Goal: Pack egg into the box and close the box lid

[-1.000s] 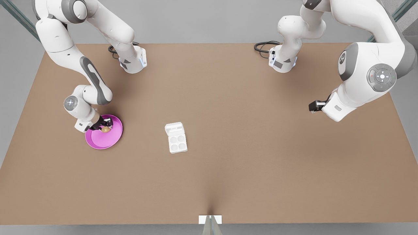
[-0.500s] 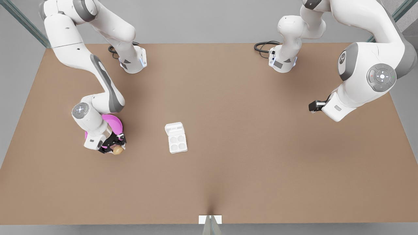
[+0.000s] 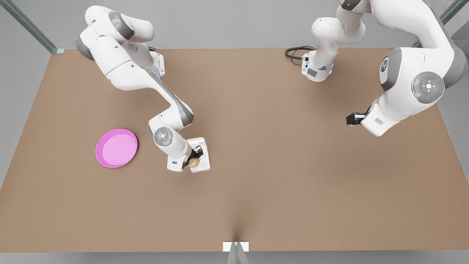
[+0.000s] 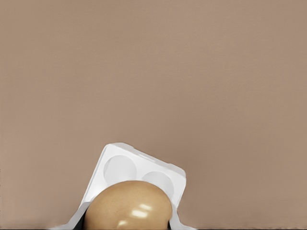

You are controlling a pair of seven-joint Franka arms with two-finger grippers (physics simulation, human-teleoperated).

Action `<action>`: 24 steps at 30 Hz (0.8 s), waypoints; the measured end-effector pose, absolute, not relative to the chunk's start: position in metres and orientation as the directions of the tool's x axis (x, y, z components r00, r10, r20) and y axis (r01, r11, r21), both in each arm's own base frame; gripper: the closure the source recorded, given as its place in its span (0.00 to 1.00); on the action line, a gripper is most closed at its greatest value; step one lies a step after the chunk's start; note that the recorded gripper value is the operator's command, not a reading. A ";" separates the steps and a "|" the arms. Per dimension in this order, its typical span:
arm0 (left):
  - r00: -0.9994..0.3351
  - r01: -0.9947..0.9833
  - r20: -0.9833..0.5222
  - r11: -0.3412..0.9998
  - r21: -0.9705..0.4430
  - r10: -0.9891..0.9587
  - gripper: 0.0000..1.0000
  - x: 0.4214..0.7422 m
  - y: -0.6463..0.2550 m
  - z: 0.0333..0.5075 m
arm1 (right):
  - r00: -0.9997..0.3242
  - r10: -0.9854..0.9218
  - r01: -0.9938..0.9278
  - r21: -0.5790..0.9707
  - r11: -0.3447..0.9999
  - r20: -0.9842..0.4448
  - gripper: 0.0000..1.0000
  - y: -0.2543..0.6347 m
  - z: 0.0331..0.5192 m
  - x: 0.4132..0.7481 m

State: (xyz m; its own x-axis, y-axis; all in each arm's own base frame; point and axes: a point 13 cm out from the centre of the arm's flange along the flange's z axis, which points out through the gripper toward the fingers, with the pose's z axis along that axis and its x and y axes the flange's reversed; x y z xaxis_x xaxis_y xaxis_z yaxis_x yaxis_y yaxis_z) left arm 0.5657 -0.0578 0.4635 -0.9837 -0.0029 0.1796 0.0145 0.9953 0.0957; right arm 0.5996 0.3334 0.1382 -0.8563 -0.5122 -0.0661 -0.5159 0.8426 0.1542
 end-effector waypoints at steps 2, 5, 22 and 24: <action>-0.984 0.015 0.180 0.995 0.096 -0.003 0.00 0.566 -0.058 0.463 | -0.876 -0.482 -0.479 0.161 0.863 -0.022 0.48 0.337 0.128 0.582; -0.983 0.015 0.183 0.995 0.096 -0.003 0.00 0.565 -0.058 0.463 | -0.901 -0.433 -0.425 0.161 0.891 0.020 0.48 0.341 0.119 0.567; -0.951 0.122 0.299 0.983 0.134 0.077 0.79 0.556 -0.122 0.410 | -0.980 0.013 0.023 -0.045 0.999 -0.198 0.00 0.139 0.411 0.680; -0.862 0.372 0.411 0.921 0.116 0.296 0.79 0.477 -0.308 0.360 | -0.982 0.147 0.156 -0.073 0.985 -0.119 0.00 0.034 0.417 0.660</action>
State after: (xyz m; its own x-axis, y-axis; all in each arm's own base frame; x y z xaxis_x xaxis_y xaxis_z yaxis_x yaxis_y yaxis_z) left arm 0.4773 -0.3076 0.3598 -0.8621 0.2959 0.4113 0.3717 0.9210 0.1163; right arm 0.6603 0.0339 0.4172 -0.9819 0.1472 -0.1190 0.1565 0.9850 -0.0730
